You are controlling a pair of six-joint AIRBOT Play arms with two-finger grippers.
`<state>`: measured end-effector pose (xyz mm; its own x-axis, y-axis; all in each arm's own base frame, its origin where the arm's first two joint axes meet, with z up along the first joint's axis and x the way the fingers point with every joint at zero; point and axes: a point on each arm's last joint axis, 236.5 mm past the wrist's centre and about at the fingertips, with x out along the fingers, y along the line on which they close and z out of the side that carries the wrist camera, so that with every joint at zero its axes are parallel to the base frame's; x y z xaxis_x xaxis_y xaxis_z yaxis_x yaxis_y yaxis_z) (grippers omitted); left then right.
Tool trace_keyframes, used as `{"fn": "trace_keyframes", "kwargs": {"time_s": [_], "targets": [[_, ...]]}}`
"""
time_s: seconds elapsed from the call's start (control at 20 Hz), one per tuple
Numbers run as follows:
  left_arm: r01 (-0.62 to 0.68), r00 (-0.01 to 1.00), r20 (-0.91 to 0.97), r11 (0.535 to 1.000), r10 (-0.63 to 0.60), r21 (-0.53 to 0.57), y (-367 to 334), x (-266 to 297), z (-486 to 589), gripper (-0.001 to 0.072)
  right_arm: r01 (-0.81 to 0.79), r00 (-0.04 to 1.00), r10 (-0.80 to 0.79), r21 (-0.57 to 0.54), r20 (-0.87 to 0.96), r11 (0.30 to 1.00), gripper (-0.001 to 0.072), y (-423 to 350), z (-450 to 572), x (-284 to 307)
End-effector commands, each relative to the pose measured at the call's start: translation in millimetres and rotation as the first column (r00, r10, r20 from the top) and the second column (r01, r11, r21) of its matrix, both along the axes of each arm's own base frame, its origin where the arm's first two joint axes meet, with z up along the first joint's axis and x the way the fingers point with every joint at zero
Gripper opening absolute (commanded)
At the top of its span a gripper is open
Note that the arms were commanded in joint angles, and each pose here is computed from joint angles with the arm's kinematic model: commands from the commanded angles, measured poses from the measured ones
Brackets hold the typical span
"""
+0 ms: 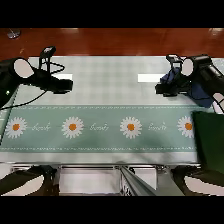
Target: Fold the shirts.
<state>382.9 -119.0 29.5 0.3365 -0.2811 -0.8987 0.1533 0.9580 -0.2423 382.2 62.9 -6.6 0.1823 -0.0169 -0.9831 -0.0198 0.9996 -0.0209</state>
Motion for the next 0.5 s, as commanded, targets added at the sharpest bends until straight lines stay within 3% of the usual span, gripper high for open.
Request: {"fn": "trace_keyframes", "kwargs": {"time_s": [0.0,0.45], "targets": [[0.000,1.000,-0.001,1.000,0.000,0.001,-0.1,-0.1,-0.3,0.0023,0.000,1.000,0.000,0.000,0.000,1.000,0.0027,0.2,0.0,0.1],[0.000,1.000,-0.001,1.000,0.000,0.000,-0.1,-0.1,-0.3,0.0023,-0.001,1.000,0.001,0.004,0.018,1.000,0.0027,1.2,0.8,4.3]]}}
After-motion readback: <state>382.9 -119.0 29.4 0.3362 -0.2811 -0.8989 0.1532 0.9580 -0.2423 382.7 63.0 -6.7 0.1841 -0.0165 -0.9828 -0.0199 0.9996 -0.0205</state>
